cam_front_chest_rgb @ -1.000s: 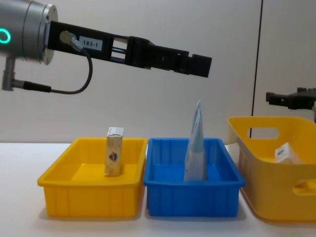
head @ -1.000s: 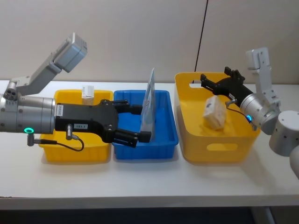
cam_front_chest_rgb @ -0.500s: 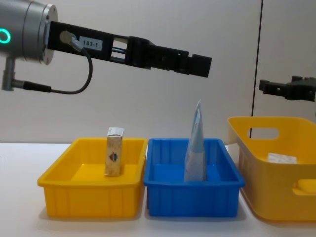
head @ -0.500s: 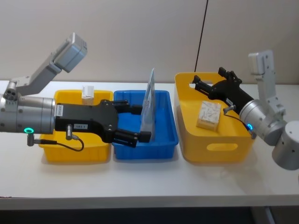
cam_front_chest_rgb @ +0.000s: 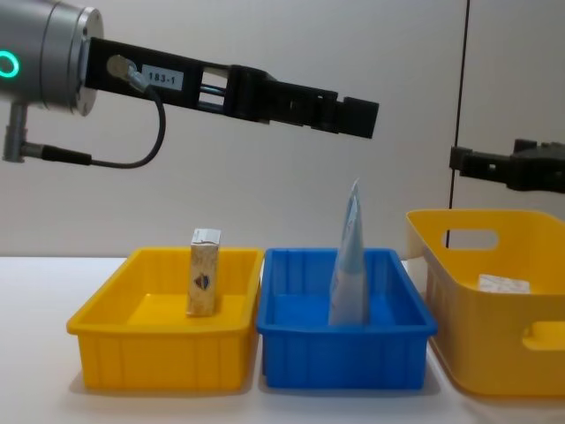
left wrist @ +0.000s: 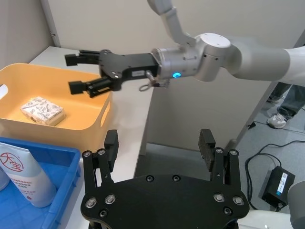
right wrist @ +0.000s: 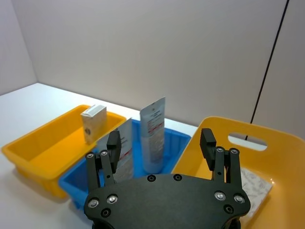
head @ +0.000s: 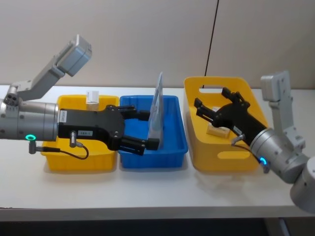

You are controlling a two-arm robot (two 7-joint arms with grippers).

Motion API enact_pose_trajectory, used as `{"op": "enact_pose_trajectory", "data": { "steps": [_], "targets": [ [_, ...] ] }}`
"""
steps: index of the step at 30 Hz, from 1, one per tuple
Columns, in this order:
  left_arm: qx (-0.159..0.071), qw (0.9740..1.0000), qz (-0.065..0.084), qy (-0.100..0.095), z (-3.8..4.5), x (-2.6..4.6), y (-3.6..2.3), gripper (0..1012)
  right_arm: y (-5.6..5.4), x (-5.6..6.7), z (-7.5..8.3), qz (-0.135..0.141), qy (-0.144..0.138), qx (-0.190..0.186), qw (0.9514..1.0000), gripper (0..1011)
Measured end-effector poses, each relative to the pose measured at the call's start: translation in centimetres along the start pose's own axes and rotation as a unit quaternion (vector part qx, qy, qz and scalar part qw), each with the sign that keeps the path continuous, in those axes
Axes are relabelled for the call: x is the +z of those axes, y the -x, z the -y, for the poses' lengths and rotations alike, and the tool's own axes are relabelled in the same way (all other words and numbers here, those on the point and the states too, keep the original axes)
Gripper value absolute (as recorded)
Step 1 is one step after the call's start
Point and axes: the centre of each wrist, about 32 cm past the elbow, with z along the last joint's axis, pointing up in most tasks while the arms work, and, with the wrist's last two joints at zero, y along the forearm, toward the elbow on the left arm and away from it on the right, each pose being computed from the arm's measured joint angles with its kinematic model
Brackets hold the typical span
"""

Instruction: Bimanual collaborative sorting of washing and personal care products

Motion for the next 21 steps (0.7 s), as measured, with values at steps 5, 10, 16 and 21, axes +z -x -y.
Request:
{"op": "enact_pose_trajectory", "data": {
  "steps": [5,10,16,21],
  "targets": [
    [0.0,1.0,0.0,0.0,0.0,0.0,0.0,1002,1.5,-0.1,0.8,0.002,0.007,0.0,1.0,1003],
    [0.0,1.0,0.0,0.0,0.0,0.0,0.0,1001,3.1,-0.5,1.1,0.007,0.015,-0.006,0.9998,1003],
    [0.0,1.0,0.0,0.0,0.0,0.0,0.0,1002,4.4,-0.9,0.8,0.014,0.02,-0.014,0.9996,1003],
    [0.0,1.0,0.0,0.0,0.0,0.0,0.0,1002,5.2,-1.4,0.2,0.02,0.023,-0.016,0.9994,1003]
  ]
}}
